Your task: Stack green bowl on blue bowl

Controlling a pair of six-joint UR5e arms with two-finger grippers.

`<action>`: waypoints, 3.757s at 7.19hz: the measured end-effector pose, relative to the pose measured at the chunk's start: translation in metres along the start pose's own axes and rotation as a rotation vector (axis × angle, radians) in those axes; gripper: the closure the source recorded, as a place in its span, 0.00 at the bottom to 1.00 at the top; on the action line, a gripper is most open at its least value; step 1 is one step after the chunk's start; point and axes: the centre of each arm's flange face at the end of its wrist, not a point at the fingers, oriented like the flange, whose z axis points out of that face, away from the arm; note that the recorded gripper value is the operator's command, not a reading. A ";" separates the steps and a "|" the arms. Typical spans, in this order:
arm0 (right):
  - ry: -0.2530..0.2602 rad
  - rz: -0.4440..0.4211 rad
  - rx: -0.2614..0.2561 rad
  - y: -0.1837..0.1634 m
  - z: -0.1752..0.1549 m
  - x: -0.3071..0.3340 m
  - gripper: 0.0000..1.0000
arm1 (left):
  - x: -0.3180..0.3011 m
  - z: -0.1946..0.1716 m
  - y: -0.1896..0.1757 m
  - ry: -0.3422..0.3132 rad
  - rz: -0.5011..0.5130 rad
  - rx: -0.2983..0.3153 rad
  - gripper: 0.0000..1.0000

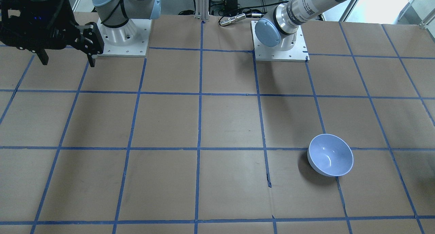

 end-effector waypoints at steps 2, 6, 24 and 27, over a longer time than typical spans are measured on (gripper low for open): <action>0.000 0.000 0.000 0.000 0.000 0.000 0.00 | -0.026 0.026 0.018 -0.012 0.107 -0.004 0.00; 0.000 0.000 0.000 0.000 0.000 0.000 0.00 | -0.045 0.069 0.037 0.008 0.278 0.007 0.02; 0.000 0.000 0.000 0.000 0.000 0.000 0.00 | -0.059 0.092 0.036 -0.042 0.335 0.023 0.92; 0.000 0.000 0.000 0.000 0.000 0.000 0.00 | -0.060 0.090 0.036 -0.054 0.334 0.017 1.00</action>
